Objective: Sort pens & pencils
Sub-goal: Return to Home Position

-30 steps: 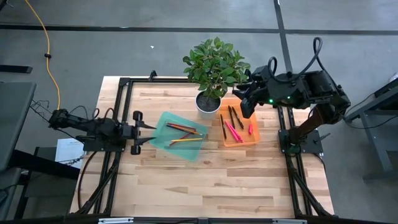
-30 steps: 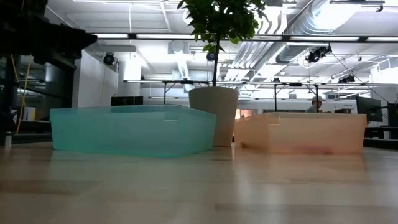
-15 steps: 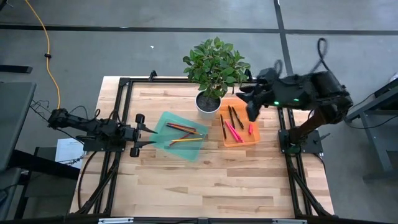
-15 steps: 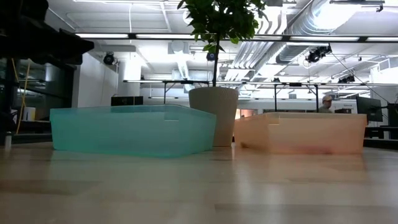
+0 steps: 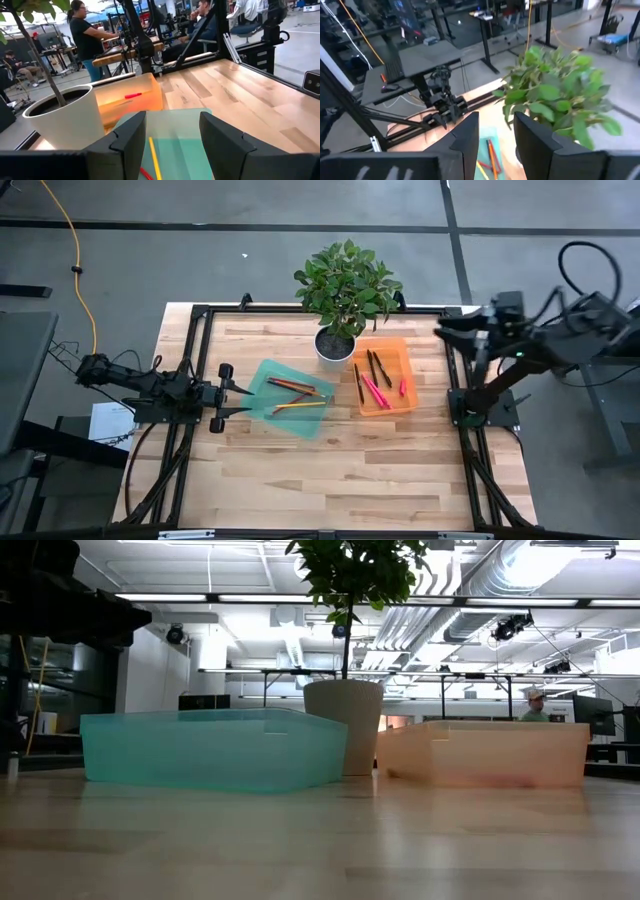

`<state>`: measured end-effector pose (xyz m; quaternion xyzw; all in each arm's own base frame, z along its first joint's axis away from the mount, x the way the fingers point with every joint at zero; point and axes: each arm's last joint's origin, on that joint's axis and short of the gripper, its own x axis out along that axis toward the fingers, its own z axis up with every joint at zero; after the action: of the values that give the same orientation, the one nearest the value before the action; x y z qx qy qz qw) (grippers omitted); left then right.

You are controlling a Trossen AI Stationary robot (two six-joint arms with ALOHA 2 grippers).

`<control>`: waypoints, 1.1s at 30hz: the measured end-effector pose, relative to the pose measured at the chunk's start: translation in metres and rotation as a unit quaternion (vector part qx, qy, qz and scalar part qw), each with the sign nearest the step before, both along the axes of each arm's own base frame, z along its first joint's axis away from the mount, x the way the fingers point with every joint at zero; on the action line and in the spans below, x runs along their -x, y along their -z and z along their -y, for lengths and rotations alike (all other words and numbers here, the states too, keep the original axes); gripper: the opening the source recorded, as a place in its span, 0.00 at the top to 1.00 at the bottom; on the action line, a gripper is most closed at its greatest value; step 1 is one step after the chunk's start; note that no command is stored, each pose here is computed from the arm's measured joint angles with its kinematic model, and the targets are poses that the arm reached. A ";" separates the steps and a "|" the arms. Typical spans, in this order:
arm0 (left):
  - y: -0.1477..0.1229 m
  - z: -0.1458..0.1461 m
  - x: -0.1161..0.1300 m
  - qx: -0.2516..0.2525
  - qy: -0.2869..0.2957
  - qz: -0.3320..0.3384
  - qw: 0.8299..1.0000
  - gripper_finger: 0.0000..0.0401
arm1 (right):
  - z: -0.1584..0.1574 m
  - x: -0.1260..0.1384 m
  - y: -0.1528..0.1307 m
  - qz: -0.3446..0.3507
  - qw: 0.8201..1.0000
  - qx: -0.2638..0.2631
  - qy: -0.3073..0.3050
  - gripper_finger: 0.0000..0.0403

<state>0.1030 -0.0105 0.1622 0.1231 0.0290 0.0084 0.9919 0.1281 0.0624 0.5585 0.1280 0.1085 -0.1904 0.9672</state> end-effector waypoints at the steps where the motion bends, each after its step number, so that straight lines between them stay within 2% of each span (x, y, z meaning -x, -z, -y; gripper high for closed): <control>1: 0.000 0.000 0.000 0.000 0.000 0.000 1.000 0.57 | 0.001 0.006 -0.001 0.004 1.000 0.005 0.000 0.72; 4: 0.000 0.000 0.000 0.000 -0.001 0.000 1.000 0.57 | 0.004 0.019 -0.004 0.014 1.000 0.021 0.001 0.72; 8: 0.000 0.000 0.000 0.000 -0.001 0.000 1.000 0.57 | 0.001 0.019 -0.006 0.015 0.999 0.034 -0.023 0.72; 12: 0.000 0.000 0.000 0.000 -0.001 0.000 1.000 0.57 | -0.009 0.007 -0.009 0.016 0.996 0.045 -0.076 0.72; 16: 0.000 0.000 0.000 0.000 -0.001 0.000 1.000 0.57 | -0.018 -0.011 -0.031 0.094 0.979 0.077 -0.161 0.72; 19: 0.000 0.000 0.000 0.000 -0.001 0.000 1.000 0.57 | -0.024 -0.027 -0.045 0.169 0.948 0.108 -0.246 0.72; 23: 0.000 0.000 0.000 0.000 -0.001 0.000 1.000 0.57 | -0.027 -0.041 -0.053 0.233 0.902 0.129 -0.339 0.72; 25: 0.000 0.000 0.000 0.000 -0.001 0.000 1.000 0.57 | -0.029 -0.045 -0.060 0.286 0.856 0.136 -0.408 0.72; 27: 0.000 0.000 0.000 0.000 -0.001 0.000 1.000 0.57 | -0.033 -0.052 -0.066 0.339 0.793 0.146 -0.484 0.72; 28: 0.000 0.000 0.000 0.000 -0.001 0.000 1.000 0.57 | -0.035 -0.055 -0.065 0.348 0.768 0.153 -0.516 0.72; 29: 0.000 0.000 0.000 0.000 -0.001 0.000 1.000 0.57 | -0.036 -0.058 -0.063 0.343 0.753 0.157 -0.539 0.72; 30: 0.000 0.000 0.000 0.000 -0.001 0.000 1.000 0.57 | -0.036 -0.060 -0.059 0.328 0.753 0.158 -0.548 0.72; 33: 0.000 0.000 0.000 0.000 -0.001 0.000 1.000 0.57 | -0.030 -0.059 -0.051 0.278 0.776 0.165 -0.541 0.72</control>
<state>0.1030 -0.0105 0.1622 0.1231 0.0291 0.0093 0.9919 0.1868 0.0920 0.6099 -0.0656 -0.1472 0.3936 0.9050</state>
